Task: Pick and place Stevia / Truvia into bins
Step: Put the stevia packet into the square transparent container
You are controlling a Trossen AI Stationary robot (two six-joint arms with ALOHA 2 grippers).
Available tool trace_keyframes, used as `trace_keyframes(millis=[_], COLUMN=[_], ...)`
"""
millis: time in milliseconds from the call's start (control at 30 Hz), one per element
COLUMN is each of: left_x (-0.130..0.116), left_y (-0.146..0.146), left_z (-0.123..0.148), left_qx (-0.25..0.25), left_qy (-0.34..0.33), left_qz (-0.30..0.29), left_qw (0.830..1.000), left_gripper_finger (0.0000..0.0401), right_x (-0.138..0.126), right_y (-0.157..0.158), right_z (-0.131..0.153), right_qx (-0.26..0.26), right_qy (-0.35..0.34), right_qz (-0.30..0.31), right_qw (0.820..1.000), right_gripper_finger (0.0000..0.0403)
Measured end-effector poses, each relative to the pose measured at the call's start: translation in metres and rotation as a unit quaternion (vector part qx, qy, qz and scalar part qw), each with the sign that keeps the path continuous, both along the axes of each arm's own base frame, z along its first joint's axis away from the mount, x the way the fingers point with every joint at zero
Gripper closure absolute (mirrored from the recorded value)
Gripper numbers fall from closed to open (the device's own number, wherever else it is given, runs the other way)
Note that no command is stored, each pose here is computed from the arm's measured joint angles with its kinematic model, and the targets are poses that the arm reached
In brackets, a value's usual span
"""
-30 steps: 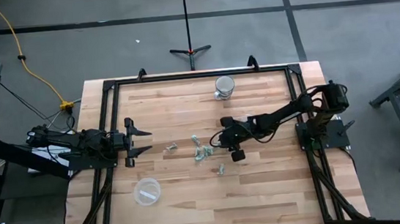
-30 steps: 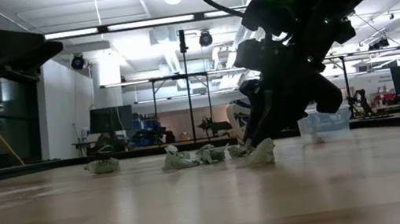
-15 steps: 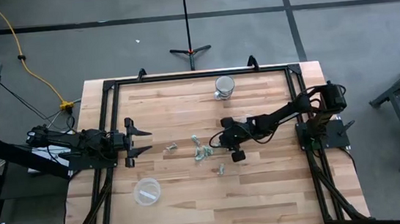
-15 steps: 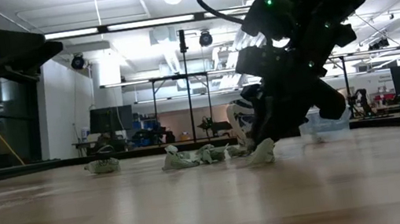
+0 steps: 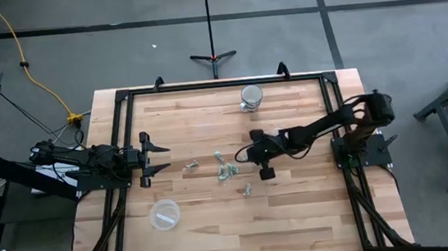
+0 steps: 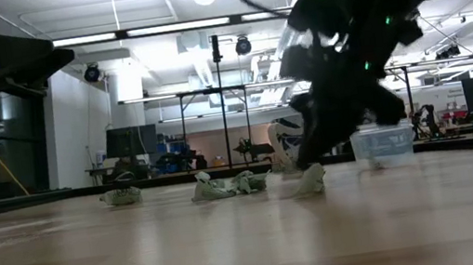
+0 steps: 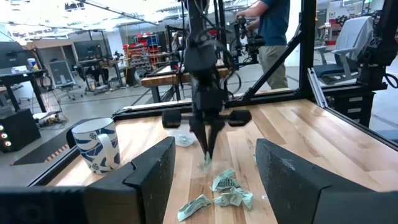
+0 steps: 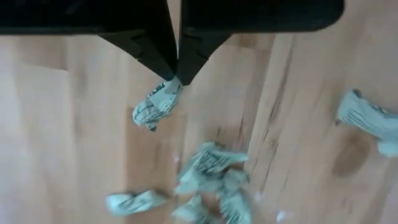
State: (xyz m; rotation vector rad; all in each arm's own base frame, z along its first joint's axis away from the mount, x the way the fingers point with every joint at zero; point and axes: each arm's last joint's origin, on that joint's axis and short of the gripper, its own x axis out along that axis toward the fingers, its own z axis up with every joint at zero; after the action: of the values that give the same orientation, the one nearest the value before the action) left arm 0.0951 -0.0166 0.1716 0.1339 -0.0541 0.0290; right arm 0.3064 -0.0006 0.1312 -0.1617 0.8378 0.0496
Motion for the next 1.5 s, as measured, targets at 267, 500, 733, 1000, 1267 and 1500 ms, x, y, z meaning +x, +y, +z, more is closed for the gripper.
trace_keyframes(millis=[267, 500, 733, 1000, 1267, 1500], left_x=[0.000, 0.000, 0.000, 0.000, 0.000, 0.000], left_y=[0.000, 0.000, 0.000, 0.000, 0.000, 0.000], left_z=[0.000, 0.000, 0.000, 0.000, 0.000, 0.000], left_qx=[0.000, 0.000, 0.000, 0.000, 0.000, 0.000], left_qy=[0.000, 0.000, 0.000, 0.000, 0.000, 0.000], left_qz=[0.000, 0.000, 0.000, 0.000, 0.000, 0.000], left_qw=[1.000, 1.000, 1.000, 1.000, 1.000, 1.000], left_gripper_finger=[0.0144, 0.0143, 0.0144, 0.0144, 0.0144, 0.0144], right_x=[-0.042, -0.080, -0.089, -0.089, -0.089, -0.065], right_y=[-0.005, -0.015, -0.025, -0.027, -0.026, -0.004], right_z=[0.061, 0.078, 0.073, 0.072, 0.072, 0.083], right_qx=[-0.026, -0.030, -0.018, -0.010, 0.003, 0.071], right_qy=[0.005, 0.063, 0.111, 0.115, 0.115, 0.009], right_qz=[-0.094, -0.209, -0.234, -0.231, -0.222, -0.058], right_qw=[0.995, 0.975, 0.966, 0.966, 0.968, 0.996], right_gripper_finger=[0.0401, 0.0401, 0.0394, 0.0372, 0.0315, 0.0279])
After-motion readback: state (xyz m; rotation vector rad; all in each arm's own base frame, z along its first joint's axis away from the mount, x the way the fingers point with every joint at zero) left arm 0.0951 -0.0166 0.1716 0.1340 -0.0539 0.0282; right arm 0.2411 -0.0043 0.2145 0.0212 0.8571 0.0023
